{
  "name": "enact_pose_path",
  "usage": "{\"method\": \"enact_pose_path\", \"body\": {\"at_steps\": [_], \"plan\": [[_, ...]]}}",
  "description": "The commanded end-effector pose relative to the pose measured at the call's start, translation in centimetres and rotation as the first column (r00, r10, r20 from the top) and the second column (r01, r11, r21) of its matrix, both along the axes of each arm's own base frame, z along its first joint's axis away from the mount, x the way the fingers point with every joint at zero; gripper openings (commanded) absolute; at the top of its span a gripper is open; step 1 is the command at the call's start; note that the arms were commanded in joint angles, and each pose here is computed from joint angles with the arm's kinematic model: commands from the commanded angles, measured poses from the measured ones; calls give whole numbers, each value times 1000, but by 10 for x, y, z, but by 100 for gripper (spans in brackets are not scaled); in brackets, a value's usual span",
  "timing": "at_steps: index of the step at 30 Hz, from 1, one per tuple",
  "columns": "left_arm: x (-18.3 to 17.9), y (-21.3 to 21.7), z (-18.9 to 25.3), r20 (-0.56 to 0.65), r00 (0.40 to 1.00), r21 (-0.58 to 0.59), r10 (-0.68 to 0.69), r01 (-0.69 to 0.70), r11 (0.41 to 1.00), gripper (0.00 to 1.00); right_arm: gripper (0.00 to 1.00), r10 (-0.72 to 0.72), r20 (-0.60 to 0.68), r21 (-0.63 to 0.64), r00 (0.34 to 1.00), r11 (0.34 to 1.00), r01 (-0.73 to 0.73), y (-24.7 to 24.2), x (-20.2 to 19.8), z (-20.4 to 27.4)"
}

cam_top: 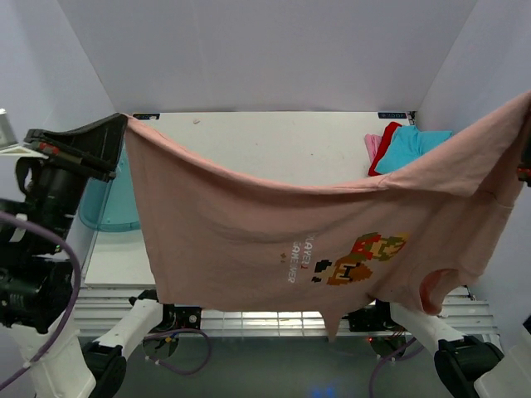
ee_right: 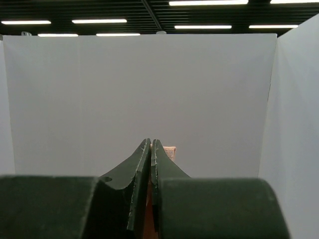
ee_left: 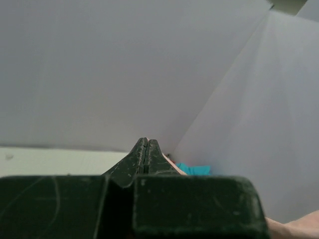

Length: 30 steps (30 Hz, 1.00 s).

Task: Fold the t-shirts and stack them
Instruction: Flatten the tshirt out

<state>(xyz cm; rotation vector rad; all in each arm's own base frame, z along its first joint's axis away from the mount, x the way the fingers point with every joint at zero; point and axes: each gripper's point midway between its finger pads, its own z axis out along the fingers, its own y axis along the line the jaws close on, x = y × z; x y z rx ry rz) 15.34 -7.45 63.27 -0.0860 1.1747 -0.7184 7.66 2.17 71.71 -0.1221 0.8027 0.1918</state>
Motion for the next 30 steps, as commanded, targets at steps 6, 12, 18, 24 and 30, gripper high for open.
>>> {"method": "enact_pose_path", "body": {"at_steps": [6,12,18,24,30], "plan": [[137,4,-175,-390,908,125,155,-115,985,0,8,-88,-408,-84,909,995,59,31,219,-120],[223,4,-321,-617,746,249,249,-115,962,0,8,-120,-634,-160,764,987,21,54,334,-263],[282,8,-442,-724,603,345,335,-104,933,0,8,-140,-798,-197,586,980,-35,74,416,-390],[325,19,-506,-745,501,461,441,-92,883,0,8,-148,-870,-208,470,975,-78,83,449,-459],[350,33,-516,-714,471,530,519,-120,839,0,8,-153,-896,-211,417,973,-96,89,470,-482]]}}
